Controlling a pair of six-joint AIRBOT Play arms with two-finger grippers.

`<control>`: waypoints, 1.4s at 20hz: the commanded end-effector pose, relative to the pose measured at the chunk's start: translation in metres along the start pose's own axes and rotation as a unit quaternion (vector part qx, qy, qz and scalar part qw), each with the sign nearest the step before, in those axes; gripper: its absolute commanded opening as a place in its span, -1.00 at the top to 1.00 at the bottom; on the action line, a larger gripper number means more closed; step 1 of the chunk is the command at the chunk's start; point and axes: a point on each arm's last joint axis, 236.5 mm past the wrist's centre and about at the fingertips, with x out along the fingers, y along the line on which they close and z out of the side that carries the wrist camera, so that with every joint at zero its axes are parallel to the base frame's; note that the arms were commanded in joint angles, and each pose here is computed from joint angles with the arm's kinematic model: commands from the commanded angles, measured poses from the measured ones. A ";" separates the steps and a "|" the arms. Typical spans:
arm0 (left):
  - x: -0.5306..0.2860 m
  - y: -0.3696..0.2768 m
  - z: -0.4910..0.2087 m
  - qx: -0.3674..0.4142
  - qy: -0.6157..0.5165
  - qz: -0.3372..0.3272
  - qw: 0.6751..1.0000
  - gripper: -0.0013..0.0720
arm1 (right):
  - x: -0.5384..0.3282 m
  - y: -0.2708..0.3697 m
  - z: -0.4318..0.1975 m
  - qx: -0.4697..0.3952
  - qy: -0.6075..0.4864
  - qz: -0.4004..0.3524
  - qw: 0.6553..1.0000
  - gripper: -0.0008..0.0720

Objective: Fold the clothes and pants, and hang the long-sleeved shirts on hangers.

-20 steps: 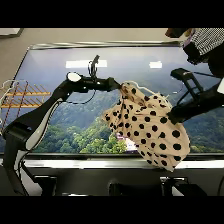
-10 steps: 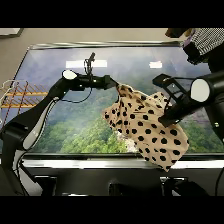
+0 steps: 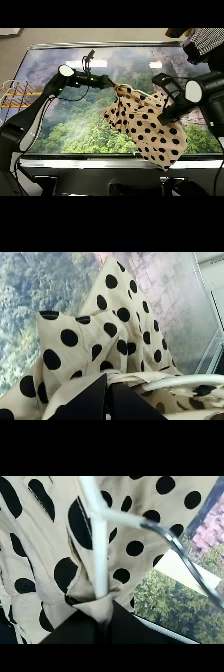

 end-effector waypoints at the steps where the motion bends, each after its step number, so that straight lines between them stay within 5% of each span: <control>1: -0.011 -0.023 0.017 0.023 -0.017 -0.009 1.000 0.90 | 0.013 0.011 0.012 -0.003 0.001 0.024 1.000 0.92; 14: -0.043 -0.089 0.037 0.076 -0.042 -0.020 0.996 0.90 | 0.039 0.025 0.064 0.016 -0.057 0.057 0.997 0.92; 20: -0.075 -0.140 -0.008 0.158 0.016 0.031 0.987 0.90 | 0.033 0.047 0.117 0.022 -0.154 0.082 0.984 0.92; 28: -0.086 -0.098 -0.133 0.069 0.065 0.065 0.993 0.90 | -0.010 0.042 0.129 0.026 -0.189 0.042 0.981 0.92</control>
